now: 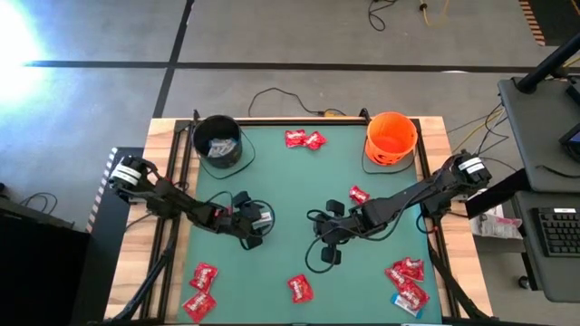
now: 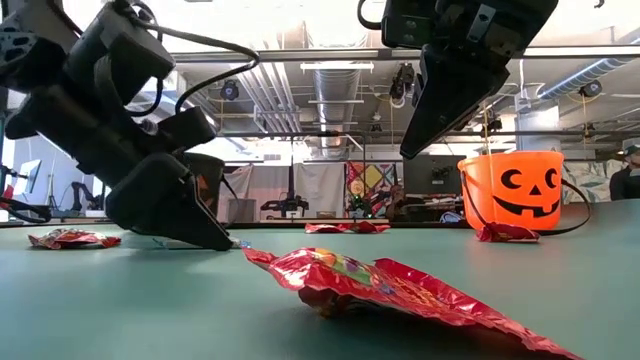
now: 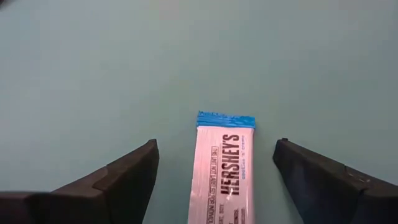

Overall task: Sort candy by brand, put in halloween buckets
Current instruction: Put the white chocolate into the black bucket

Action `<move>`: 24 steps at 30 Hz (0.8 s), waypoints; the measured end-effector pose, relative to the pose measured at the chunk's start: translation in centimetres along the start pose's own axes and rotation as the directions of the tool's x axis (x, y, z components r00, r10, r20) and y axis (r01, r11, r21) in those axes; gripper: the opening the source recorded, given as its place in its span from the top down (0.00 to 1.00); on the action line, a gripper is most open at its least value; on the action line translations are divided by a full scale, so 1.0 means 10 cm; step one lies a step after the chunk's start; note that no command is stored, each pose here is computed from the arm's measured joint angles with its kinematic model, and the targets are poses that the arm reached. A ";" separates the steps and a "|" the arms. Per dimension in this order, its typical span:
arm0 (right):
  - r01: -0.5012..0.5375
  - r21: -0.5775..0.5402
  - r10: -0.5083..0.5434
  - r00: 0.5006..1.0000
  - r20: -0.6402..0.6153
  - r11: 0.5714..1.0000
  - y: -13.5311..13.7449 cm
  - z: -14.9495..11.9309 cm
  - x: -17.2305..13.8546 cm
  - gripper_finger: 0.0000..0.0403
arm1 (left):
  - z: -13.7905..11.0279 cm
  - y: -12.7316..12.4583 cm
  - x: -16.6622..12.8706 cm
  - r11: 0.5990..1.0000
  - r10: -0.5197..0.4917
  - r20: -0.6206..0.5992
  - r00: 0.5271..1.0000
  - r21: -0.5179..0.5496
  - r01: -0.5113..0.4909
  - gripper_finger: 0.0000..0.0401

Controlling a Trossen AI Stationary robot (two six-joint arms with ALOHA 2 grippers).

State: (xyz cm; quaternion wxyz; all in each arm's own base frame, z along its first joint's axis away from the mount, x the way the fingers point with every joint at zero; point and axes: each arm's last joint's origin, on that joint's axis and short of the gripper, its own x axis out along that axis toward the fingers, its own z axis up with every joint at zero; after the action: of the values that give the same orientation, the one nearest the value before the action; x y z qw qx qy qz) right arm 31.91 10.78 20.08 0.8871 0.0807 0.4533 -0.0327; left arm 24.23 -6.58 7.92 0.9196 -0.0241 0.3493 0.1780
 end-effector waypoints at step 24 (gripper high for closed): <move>0.026 0.045 -0.016 0.977 -0.211 0.999 -0.05 -0.09 -0.19 0.97 | 0.14 0.35 -0.35 0.988 -0.106 0.068 0.992 -0.107 0.113 0.78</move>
State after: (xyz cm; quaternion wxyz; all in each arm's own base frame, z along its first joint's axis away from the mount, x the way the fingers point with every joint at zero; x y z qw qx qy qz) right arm 30.01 10.40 21.04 0.8317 0.0998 0.5445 -0.0442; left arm 21.45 -4.14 11.56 0.9357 -0.0887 0.3083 0.1469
